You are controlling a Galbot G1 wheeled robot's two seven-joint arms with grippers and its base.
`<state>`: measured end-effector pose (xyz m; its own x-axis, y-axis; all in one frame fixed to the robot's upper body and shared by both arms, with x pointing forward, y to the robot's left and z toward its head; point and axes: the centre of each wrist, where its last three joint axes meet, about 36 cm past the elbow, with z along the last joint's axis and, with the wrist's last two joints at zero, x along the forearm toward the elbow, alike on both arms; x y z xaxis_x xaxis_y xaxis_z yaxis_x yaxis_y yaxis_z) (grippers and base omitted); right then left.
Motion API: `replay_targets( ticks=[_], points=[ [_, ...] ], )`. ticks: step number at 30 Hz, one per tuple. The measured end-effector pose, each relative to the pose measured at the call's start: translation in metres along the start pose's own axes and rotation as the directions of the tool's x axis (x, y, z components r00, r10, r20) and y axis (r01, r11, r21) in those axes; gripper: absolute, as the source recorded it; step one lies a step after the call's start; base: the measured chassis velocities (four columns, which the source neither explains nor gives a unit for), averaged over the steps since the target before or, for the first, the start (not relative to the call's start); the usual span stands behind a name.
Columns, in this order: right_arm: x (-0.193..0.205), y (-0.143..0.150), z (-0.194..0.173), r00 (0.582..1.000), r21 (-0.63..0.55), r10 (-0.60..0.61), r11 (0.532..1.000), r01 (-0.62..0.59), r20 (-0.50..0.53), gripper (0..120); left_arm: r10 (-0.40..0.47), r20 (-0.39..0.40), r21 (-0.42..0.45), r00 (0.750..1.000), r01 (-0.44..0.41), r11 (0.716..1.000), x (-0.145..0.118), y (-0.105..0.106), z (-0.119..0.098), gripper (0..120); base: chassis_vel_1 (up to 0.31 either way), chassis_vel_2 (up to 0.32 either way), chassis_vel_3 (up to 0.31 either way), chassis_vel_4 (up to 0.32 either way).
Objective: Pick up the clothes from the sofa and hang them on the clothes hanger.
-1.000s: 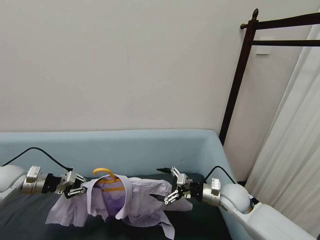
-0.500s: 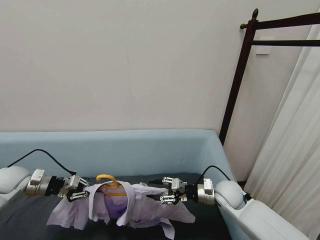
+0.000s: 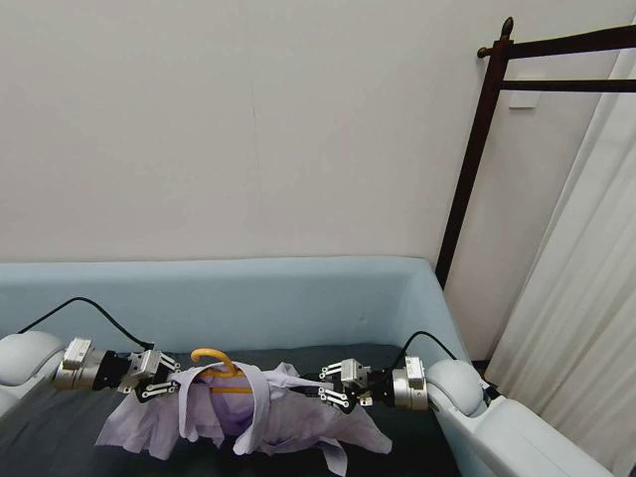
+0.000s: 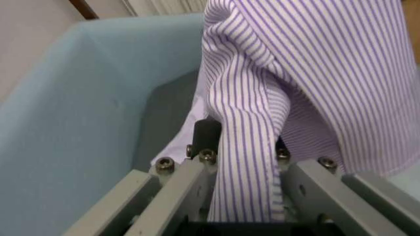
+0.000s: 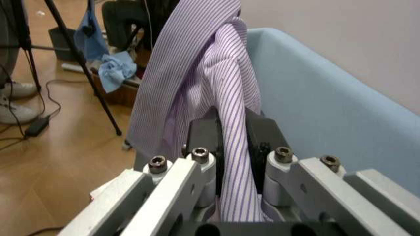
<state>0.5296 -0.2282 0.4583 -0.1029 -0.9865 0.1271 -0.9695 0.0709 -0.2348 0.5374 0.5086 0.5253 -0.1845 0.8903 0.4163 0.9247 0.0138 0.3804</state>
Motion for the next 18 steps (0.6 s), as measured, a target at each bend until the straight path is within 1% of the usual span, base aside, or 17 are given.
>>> replay_targets(
  ticks=[2, 4, 5, 6, 7, 8, 10, 12, 13, 14, 15, 16, 17, 18],
  points=[
    [0.007, -0.002, -0.008, 1.0, -0.014, 0.01, 1.0, -0.01, 0.009, 7, -0.039, 0.044, -0.039, 0.998, 0.04, 0.998, 0.008, 0.002, -0.003, 19, 0.0, 0.0, 0.0, 0.0],
    [0.019, -0.005, -0.021, 0.999, -0.035, 0.036, 0.999, -0.035, 0.023, 7, -0.117, 0.136, -0.062, 0.984, 0.127, 0.99, 0.017, 0.004, -0.006, 30, 0.0, 0.0, 0.0, 0.0],
    [0.019, -0.005, -0.021, 0.999, -0.035, 0.036, 0.999, -0.035, 0.023, 7, -0.117, 0.136, -0.062, 0.984, 0.127, 0.99, 0.017, 0.004, -0.006, 30, 0.0, 0.0, 0.0, 0.0],
    [0.025, -0.007, -0.031, 0.998, -0.046, 0.053, 0.998, -0.052, 0.028, 7, -0.175, 0.207, -0.06, 0.963, 0.191, 0.98, 0.02, 0.004, -0.009, 34, 0.0, 0.0, 0.0, 0.0],
    [0.03, -0.007, -0.04, 0.997, -0.056, 0.065, 0.996, -0.064, 0.03, 7, -0.215, 0.257, -0.057, 0.942, 0.237, 0.97, 0.021, 0.004, -0.011, 39, 0.0, 0.0, 0.0, 0.0],
    [0.03, -0.007, -0.04, 0.997, -0.056, 0.065, 0.996, -0.064, 0.03, 7, -0.215, 0.257, -0.057, 0.942, 0.237, 0.97, 0.021, 0.004, -0.011, 39, 0.0, 0.0, 0.0, 0.0],
    [0.036, -0.006, -0.057, 0.996, -0.073, 0.088, 0.994, -0.085, 0.031, 7, -0.271, 0.323, -0.046, 0.907, 0.301, 0.952, 0.022, 0.003, -0.013, 47, 0.0, 0.0, 0.0, 0.0],
    [0.045, -0.005, -0.086, 0.992, -0.089, 0.126, 0.988, -0.123, 0.021, 7, -0.36, 0.401, -0.009, 0.843, 0.396, 0.918, 0.017, -0.003, -0.01, 58, 0.0, 0.0, 0.0, 0.0],
    [0.045, -0.005, -0.086, 0.992, -0.089, 0.126, 0.988, -0.123, 0.021, 7, -0.36, 0.401, -0.009, 0.843, 0.396, 0.918, 0.017, -0.003, -0.01, 58, 0.0, 0.0, 0.0, 0.0],
    [0.049, -0.004, -0.101, 0.99, -0.095, 0.142, 0.986, -0.139, 0.018, 7, -0.419, 0.435, 0.023, 0.797, 0.456, 0.89, 0.012, -0.008, -0.008, 62, 0.0, 0.0, 0.0, 0.0],
    [0.053, -0.002, -0.116, 0.988, -0.099, 0.154, 0.983, -0.152, 0.019, 7, -0.477, 0.468, 0.062, 0.744, 0.51, 0.858, 0.005, -0.014, -0.006, 68, 0.0, 0.0, 0.0, 0.0],
    [0.057, -0.001, -0.13, 0.986, -0.099, 0.166, 0.982, -0.163, 0.02, 7, -0.533, 0.503, 0.118, 0.681, 0.556, 0.823, -0.004, -0.021, -0.004, 72, 0.0, 0.0, 0.0, 0.0],
    [0.057, -0.001, -0.13, 0.986, -0.099, 0.166, 0.982, -0.163, 0.02, 7, -0.533, 0.503, 0.118, 0.681, 0.556, 0.823, -0.004, -0.021, -0.004, 72, 0.0, 0.0, 0.0, 0.0],
    [0.059, -0.001, -0.136, 0.985, -0.097, 0.173, 0.981, -0.17, 0.019, 7, -0.564, 0.517, 0.152, 0.644, 0.579, 0.801, -0.009, -0.025, -0.003, 74, 0.0, 0.0, 0.0, 0.0]
  ],
)
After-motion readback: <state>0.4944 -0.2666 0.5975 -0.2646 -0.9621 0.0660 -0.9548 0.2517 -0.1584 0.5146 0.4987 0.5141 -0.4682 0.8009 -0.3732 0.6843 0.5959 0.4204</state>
